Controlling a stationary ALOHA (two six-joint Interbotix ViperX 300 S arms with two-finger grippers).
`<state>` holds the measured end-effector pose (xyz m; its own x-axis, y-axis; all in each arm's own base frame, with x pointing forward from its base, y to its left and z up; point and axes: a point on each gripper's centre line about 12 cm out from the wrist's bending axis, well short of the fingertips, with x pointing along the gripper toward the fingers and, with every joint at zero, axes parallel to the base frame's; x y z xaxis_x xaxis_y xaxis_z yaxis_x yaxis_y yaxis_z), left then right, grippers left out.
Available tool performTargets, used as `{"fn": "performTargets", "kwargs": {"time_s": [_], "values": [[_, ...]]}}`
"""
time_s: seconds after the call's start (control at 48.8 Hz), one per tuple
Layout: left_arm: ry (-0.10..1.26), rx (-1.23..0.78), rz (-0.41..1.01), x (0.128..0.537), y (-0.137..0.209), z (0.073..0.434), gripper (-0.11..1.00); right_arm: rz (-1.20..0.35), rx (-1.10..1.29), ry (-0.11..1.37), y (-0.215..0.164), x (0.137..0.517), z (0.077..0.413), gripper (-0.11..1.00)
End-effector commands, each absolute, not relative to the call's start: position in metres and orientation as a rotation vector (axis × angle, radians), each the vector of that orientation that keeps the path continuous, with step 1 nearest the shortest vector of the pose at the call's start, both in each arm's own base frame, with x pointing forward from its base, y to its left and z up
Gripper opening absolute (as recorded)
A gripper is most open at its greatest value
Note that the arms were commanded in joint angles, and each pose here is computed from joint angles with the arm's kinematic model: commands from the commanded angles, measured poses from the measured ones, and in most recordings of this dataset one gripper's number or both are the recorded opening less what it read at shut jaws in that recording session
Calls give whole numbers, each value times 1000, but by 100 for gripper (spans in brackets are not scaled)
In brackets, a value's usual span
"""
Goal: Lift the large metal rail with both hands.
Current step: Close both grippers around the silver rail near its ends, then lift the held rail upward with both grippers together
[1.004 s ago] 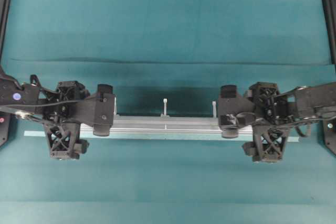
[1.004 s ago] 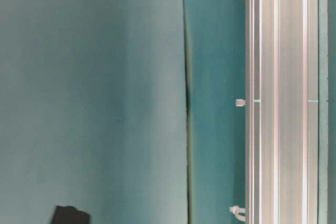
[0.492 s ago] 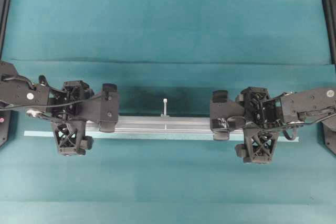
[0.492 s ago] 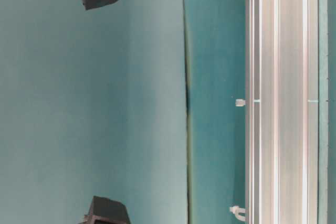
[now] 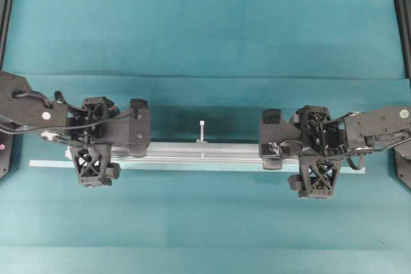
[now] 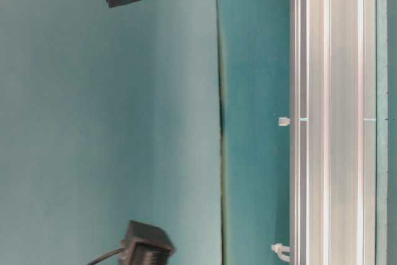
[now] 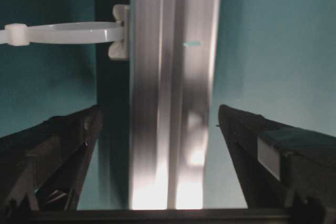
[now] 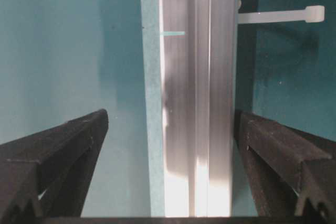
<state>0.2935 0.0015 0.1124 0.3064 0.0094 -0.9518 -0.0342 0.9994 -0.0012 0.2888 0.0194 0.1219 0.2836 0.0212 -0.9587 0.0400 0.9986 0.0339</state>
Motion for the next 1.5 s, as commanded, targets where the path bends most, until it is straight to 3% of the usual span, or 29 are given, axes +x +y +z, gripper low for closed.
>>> {"fn": "performTargets", "kwargs": {"time_s": [0.0,0.287,0.389,0.471,0.594,0.635,1.27,1.475], "values": [[1248,-21,29,296,1,113,98,-21,63,1280,18,289,118,96],[1227,-30,33,300,1,108,97,-26,65,1291,17,290,110,96],[1225,-30,33,300,1,108,91,-32,70,1298,15,290,108,93],[1222,-30,33,300,1,108,77,-38,74,1304,14,290,108,80],[1216,-25,28,301,1,109,43,-45,82,1308,12,290,108,49],[1215,-23,28,301,1,110,36,-44,81,1307,12,290,108,40],[1205,-42,40,303,1,111,36,-43,81,1310,12,290,108,39],[1156,-50,42,310,0,129,36,-42,84,1293,12,293,122,39]]}}
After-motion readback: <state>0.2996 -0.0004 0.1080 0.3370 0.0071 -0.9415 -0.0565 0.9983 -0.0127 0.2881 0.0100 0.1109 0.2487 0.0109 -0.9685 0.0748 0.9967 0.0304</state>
